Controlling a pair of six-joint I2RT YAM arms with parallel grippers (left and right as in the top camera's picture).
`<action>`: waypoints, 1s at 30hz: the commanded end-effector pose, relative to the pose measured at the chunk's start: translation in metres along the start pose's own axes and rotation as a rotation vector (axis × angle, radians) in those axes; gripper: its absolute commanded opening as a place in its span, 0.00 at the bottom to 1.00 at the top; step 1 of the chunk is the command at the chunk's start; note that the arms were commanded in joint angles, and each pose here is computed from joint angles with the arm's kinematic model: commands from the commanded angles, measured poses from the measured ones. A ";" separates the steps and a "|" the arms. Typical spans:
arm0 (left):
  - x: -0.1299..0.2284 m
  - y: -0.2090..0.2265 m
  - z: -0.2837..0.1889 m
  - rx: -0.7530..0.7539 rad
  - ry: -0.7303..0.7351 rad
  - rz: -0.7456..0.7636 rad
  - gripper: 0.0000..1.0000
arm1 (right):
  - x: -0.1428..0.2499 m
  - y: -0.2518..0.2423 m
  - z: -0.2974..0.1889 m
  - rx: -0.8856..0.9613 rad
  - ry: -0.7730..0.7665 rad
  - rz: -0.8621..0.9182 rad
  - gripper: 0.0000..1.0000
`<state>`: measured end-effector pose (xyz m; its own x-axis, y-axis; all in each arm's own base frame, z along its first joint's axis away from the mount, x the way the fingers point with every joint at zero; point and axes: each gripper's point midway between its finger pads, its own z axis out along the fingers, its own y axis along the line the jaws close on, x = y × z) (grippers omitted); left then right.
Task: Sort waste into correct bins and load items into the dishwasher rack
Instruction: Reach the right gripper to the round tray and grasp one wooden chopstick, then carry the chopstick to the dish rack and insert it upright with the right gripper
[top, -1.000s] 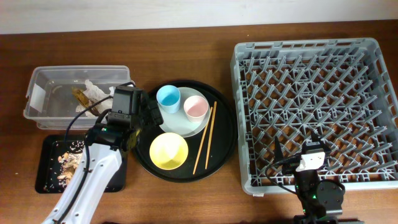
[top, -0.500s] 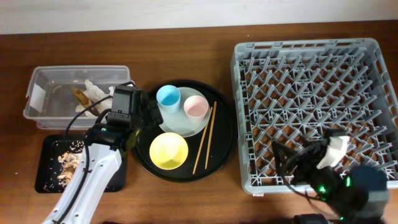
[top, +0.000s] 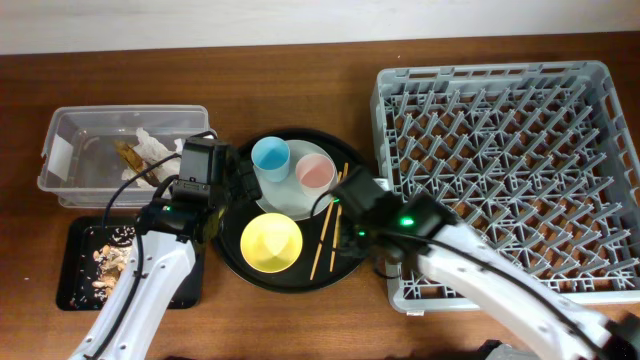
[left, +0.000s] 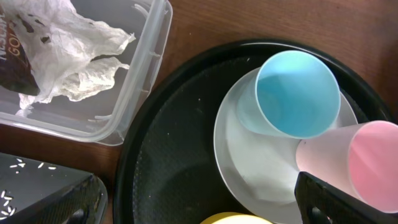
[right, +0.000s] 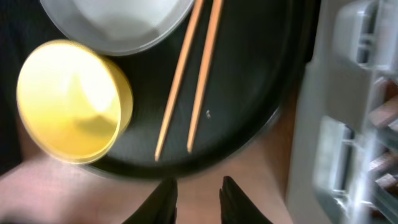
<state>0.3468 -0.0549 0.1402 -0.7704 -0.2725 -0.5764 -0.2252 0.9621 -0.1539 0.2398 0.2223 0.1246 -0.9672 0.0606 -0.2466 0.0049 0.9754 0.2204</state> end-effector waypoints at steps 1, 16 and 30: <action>-0.008 -0.001 -0.005 0.002 -0.025 0.000 0.99 | -0.008 0.003 0.043 0.095 -0.026 0.049 0.24; -0.008 -0.001 -0.005 0.002 -0.025 0.000 0.99 | -0.034 -0.011 0.127 0.242 -0.147 0.150 0.19; -0.008 -0.001 -0.005 0.002 -0.025 0.000 0.99 | -0.032 -0.013 0.134 0.241 -0.124 0.171 0.04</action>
<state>0.3470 -0.0549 0.1403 -0.7697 -0.2730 -0.5770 -0.2256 0.9619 -0.1542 0.3020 0.2340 0.0027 -0.9103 0.2271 -0.3460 0.2318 0.9724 0.0285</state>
